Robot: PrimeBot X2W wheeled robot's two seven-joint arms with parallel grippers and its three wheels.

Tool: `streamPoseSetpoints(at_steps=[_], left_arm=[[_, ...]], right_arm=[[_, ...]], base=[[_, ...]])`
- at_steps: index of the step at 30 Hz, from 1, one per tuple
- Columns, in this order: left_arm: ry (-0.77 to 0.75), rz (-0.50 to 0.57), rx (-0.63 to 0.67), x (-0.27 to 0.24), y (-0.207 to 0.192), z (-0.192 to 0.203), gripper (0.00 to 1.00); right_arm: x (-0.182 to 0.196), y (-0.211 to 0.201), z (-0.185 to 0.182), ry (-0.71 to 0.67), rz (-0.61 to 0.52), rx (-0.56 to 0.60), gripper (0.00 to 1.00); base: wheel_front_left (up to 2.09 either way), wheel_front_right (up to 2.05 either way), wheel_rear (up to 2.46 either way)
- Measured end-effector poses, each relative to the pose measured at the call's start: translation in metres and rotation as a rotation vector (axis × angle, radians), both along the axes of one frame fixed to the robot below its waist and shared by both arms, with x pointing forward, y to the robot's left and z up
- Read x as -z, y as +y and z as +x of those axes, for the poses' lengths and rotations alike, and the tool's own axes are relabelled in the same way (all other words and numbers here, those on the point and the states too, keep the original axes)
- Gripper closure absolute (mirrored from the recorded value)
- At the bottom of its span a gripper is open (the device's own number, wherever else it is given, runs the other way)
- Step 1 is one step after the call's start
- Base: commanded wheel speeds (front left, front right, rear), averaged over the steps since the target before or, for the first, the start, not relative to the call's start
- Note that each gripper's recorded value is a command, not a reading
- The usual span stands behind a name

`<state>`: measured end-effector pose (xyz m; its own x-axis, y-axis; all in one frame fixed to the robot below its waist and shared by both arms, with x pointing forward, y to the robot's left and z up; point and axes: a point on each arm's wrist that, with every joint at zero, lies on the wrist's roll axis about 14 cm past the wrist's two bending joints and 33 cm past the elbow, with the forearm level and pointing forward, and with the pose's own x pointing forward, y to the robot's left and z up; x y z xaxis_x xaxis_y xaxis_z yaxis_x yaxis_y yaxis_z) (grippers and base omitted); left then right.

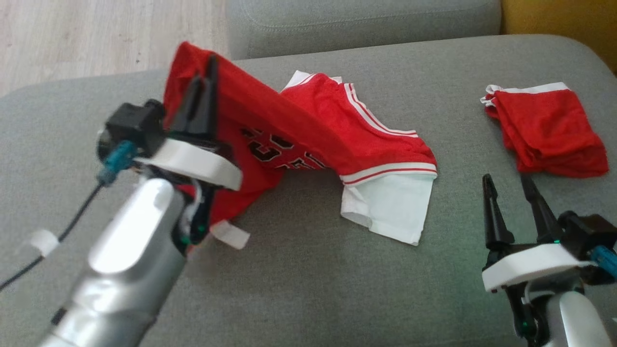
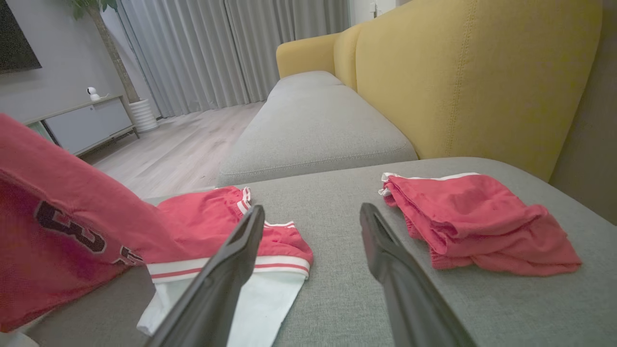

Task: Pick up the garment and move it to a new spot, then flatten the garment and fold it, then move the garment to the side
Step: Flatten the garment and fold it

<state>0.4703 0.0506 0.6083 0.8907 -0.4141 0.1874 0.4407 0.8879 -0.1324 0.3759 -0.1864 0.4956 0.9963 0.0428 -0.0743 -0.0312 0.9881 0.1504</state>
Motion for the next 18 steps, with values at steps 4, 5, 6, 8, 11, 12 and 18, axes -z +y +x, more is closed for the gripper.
streamPoseSetpoints(at_steps=[4, 5, 6, 8, 11, 12, 18], left_arm=[[0.028, -0.013, 0.017, 0.007, -0.01, -0.015, 1.0], [0.06, -0.013, 0.001, 0.019, -0.006, -0.019, 1.0], [0.101, -0.013, -0.02, 0.034, 0.0, -0.025, 1.0], [0.214, -0.018, -0.074, 0.075, 0.015, -0.043, 1.0], [0.379, -0.025, -0.155, 0.131, 0.038, -0.08, 1.0], [0.42, -0.037, -0.174, 0.143, 0.044, -0.092, 1.0], [0.56, -0.149, -0.27, 0.171, 0.061, -0.141, 1.0]], right_arm=[[0.002, 0.0, -0.003, 0.007, 0.008, 0.001, 0.0], [0.002, 0.001, -0.003, 0.005, 0.008, -0.001, 0.0], [0.002, 0.001, -0.002, 0.001, 0.008, -0.002, 0.0], [0.003, 0.003, 0.0, 0.002, 0.009, -0.008, 0.0], [0.008, 0.008, 0.0, 0.018, 0.01, -0.023, 0.0], [0.01, 0.01, 0.001, 0.023, 0.011, -0.029, 0.0], [0.009, 0.025, 0.007, 0.021, 0.023, -0.072, 0.0]], base=[[0.0, 0.0, 0.0], [0.0, 0.0, 0.0], [0.0, 0.0, 0.0], [0.0, 0.0, 0.0], [0.0, 0.0, 0.0], [0.0, 0.0, 0.0], [0.0, 0.0, 0.0]])
